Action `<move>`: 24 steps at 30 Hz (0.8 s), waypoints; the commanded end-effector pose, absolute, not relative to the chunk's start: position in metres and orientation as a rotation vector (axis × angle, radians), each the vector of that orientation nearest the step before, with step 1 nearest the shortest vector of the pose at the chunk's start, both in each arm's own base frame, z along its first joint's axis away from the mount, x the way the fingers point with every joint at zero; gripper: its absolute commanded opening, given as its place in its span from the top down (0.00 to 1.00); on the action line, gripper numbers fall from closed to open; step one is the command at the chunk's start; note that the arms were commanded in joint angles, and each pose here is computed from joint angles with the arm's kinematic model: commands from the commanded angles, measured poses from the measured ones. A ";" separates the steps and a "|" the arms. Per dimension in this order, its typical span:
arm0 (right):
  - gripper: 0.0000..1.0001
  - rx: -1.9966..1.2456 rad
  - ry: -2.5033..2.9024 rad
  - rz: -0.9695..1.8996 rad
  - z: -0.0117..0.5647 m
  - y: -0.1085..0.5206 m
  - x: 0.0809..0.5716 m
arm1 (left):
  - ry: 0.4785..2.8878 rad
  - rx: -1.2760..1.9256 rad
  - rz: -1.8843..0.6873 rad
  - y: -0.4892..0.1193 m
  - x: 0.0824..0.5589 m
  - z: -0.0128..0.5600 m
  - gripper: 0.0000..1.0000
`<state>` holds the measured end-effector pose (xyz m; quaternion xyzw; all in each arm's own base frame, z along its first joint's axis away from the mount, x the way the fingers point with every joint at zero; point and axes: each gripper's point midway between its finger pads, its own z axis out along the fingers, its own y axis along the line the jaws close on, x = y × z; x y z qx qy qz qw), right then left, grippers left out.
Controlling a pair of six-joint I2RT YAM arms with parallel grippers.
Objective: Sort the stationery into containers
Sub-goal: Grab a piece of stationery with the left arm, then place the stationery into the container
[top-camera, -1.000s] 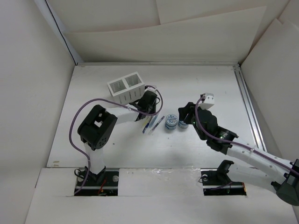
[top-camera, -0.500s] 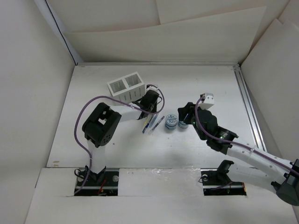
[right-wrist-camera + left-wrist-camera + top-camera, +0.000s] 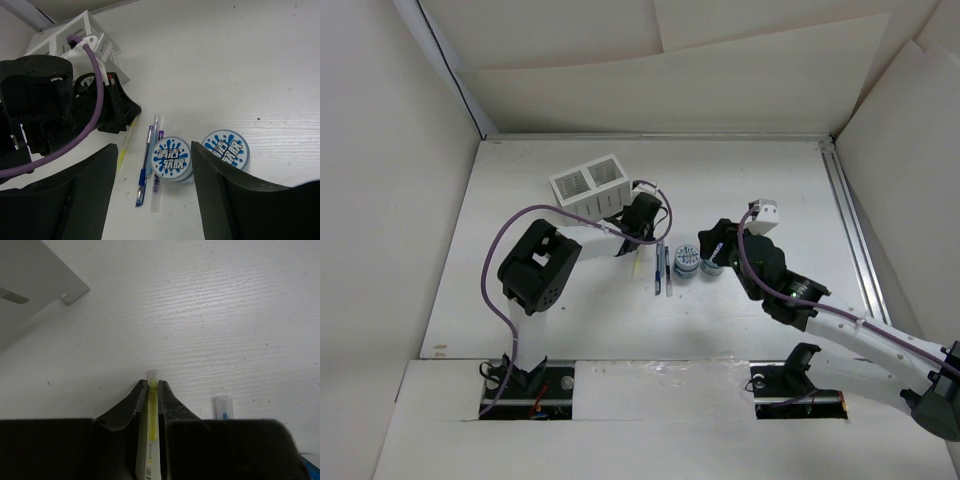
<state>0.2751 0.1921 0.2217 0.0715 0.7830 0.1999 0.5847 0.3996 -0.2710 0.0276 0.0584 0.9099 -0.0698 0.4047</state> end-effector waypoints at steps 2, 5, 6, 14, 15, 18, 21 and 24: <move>0.34 0.190 1.766 0.514 0.243 0.193 0.278 | 2.242 0.128 -0.114 -0.261 0.407 0.058 1.00; 0.34 0.190 1.766 0.514 0.243 0.193 0.278 | 2.200 0.111 -0.105 -0.258 0.412 0.084 1.00; 0.34 0.190 1.766 0.514 0.243 0.193 0.278 | 2.173 0.094 -0.108 -0.257 0.415 0.101 1.00; 0.34 0.187 1.774 0.507 0.239 0.193 0.277 | 1.981 -0.058 -0.259 -0.247 0.442 0.211 1.00; 0.34 0.184 1.781 0.501 0.236 0.194 0.278 | 1.937 -0.096 -0.283 -0.244 0.450 0.231 1.00; 0.34 0.187 1.774 0.507 0.238 0.194 0.279 | 1.791 -0.198 -0.320 -0.225 0.470 0.283 1.00; 0.34 0.184 1.781 0.501 0.235 0.195 0.279 | 1.675 -0.277 -0.340 -0.205 0.488 0.319 1.00; 0.34 0.184 1.781 0.501 0.235 0.195 0.279 | 1.602 -0.355 -0.253 -0.181 0.507 0.332 1.00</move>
